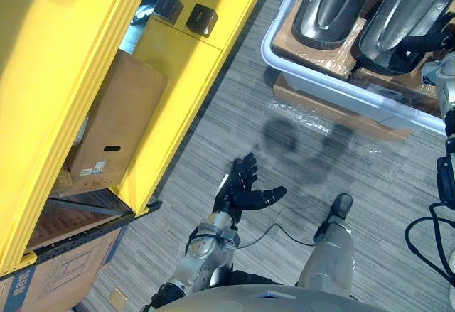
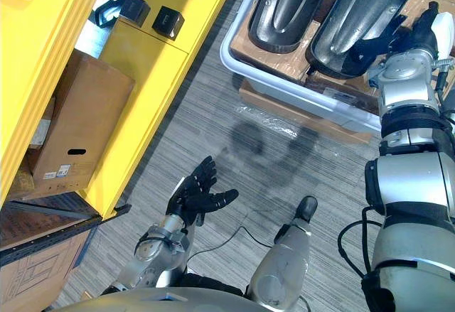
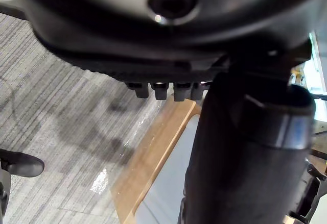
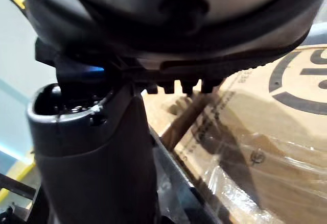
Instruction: Walk over and take three plastic housings, then place them on the shelf
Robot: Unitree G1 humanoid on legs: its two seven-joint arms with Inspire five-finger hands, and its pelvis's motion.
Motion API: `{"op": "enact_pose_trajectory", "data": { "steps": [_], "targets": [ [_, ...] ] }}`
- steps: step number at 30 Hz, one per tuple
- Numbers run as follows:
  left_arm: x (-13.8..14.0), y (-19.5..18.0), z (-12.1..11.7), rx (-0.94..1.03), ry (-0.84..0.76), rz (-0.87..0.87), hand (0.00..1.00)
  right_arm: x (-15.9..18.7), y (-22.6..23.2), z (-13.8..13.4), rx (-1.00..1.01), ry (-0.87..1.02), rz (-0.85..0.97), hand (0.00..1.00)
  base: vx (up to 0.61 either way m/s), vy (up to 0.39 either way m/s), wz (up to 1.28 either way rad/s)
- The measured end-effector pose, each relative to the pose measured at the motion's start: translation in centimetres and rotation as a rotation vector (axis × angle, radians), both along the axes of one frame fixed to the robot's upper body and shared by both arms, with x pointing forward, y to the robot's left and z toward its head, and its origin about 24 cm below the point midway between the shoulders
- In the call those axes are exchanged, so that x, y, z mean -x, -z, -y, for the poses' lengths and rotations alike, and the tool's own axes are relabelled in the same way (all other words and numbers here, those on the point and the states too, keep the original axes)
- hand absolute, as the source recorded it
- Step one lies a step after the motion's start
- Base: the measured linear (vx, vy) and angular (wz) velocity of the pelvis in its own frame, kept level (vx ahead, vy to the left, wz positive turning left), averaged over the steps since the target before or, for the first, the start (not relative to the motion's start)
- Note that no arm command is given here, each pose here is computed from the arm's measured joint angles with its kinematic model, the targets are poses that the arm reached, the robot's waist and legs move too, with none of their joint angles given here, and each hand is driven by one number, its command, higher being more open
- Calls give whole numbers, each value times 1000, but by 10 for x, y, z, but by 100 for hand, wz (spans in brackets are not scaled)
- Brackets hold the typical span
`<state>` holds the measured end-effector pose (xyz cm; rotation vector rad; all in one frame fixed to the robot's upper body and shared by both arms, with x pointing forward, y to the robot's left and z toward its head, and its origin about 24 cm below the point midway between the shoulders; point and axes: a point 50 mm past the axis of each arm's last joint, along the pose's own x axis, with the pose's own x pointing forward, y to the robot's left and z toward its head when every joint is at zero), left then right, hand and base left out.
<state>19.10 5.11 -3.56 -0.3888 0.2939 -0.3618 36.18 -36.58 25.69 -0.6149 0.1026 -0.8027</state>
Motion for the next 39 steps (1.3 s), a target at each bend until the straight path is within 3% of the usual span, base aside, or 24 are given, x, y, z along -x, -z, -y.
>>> {"op": "enact_pose_trajectory", "data": {
  "steps": [14,24,31,39],
  "targets": [
    [0,4,-4,-15,-14,-14,100,20,14,27,-71,198,-113,0,-18,-34,2],
    [2,0,-11,-5,-43,-1,100,23,32,27,-286,299,-6,0,-8,-32,-6],
    [7,2,-27,-34,-89,-11,100,28,31,32,-216,358,84,0,13,-31,-12],
    [-5,-19,-43,-13,-155,82,100,25,-1,18,-56,274,311,0,18,-28,-7]
  ]
}}
